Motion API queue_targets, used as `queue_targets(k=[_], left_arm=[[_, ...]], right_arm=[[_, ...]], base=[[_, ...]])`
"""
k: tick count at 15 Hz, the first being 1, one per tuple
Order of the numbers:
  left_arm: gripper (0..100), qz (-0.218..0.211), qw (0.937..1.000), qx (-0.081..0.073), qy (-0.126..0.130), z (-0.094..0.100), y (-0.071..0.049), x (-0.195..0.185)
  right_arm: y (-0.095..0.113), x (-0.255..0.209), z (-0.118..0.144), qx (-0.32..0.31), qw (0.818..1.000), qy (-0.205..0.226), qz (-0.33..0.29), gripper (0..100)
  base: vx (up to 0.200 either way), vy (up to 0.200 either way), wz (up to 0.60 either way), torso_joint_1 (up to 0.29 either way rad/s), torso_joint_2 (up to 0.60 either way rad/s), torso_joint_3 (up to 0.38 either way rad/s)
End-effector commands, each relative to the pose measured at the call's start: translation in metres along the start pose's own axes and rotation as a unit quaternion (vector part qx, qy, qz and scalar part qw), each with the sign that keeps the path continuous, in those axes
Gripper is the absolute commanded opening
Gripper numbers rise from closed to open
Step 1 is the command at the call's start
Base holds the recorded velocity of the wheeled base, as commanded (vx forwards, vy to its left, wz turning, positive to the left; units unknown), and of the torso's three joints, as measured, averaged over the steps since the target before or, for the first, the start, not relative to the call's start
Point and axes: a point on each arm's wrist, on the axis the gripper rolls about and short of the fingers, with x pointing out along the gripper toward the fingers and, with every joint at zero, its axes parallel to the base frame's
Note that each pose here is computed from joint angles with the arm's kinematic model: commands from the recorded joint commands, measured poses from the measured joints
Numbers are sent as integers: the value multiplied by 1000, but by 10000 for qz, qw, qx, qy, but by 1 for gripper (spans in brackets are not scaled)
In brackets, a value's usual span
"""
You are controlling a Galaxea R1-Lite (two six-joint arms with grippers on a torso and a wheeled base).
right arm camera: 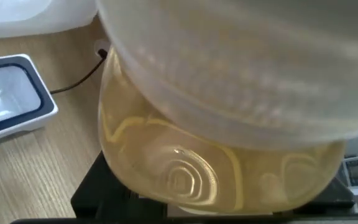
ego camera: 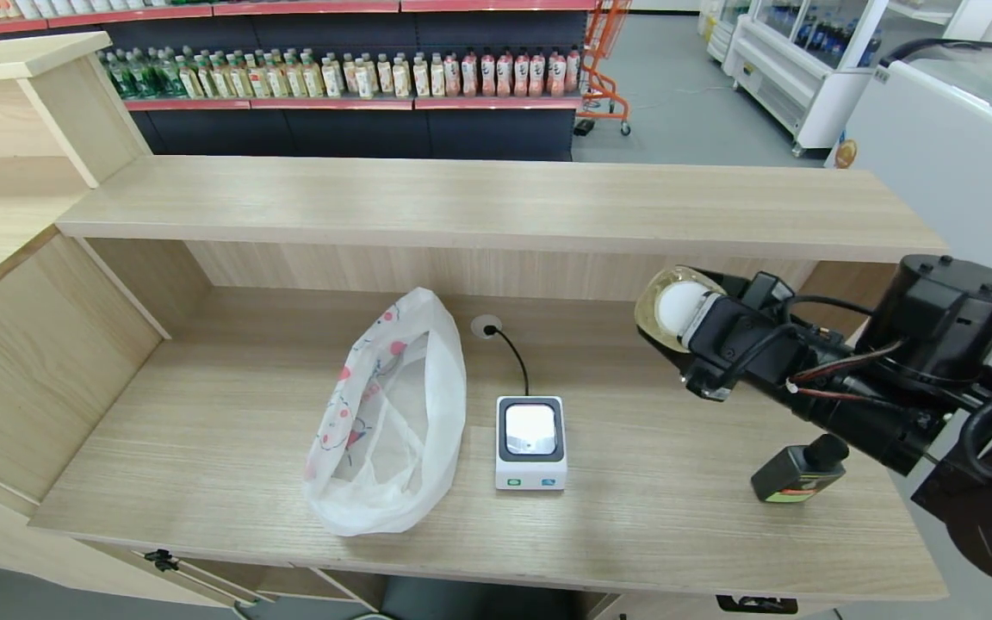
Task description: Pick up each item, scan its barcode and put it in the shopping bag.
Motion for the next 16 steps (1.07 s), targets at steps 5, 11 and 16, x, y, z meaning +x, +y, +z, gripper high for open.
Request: queue_targets(k=[5,11,16], left_arm=[[100,1,10000,-10,4,0,0,0],[100,1,10000,-33,4,0,0,0],[100,9,10000,-10,-4,0,0,0]], right_arm=[[3,-4,-1,-77,9999,11,66,0],[20,4,-24,2,9985,30,538,0],[27,11,-68,159,9964,123,828,0]], base=[[0,80,0,2,2,3],[0,200,0,-1,3,2],[0,80,0,2,0,0]])
